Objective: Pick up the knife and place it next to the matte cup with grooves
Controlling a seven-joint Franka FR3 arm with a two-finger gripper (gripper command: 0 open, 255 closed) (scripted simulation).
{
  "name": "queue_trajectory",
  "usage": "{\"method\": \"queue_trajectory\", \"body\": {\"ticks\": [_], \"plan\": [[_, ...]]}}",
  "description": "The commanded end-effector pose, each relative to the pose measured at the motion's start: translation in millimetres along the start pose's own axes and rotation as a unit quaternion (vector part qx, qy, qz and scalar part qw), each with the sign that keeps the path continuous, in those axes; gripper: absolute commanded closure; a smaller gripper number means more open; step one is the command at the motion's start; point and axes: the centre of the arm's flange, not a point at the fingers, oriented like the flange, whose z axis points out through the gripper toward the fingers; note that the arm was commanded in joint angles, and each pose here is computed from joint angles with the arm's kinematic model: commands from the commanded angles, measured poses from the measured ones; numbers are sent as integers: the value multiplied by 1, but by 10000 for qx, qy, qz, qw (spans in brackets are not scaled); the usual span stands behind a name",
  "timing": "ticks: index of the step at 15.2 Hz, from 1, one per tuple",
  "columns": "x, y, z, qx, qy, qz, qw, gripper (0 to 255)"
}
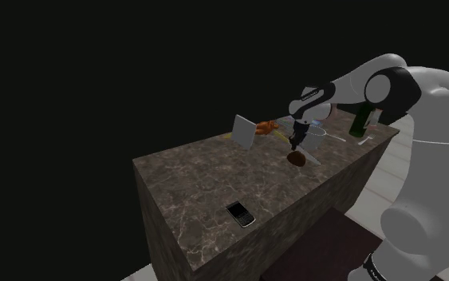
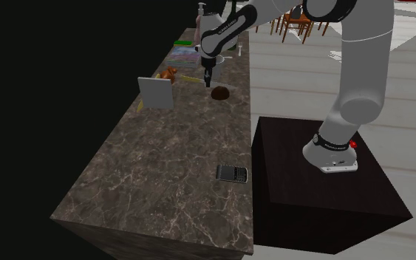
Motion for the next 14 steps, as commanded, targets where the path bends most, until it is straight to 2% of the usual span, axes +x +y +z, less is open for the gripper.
{"method": "queue_trajectory", "body": {"ticks": [1, 6, 10, 14], "plan": [[0, 0, 0, 0, 0, 0, 10000, 0], [0, 0, 0, 0, 0, 0, 10000, 0], [0, 0, -50, 0, 0, 0, 10000, 0], [0, 0, -50, 0, 0, 0, 10000, 0]]}}
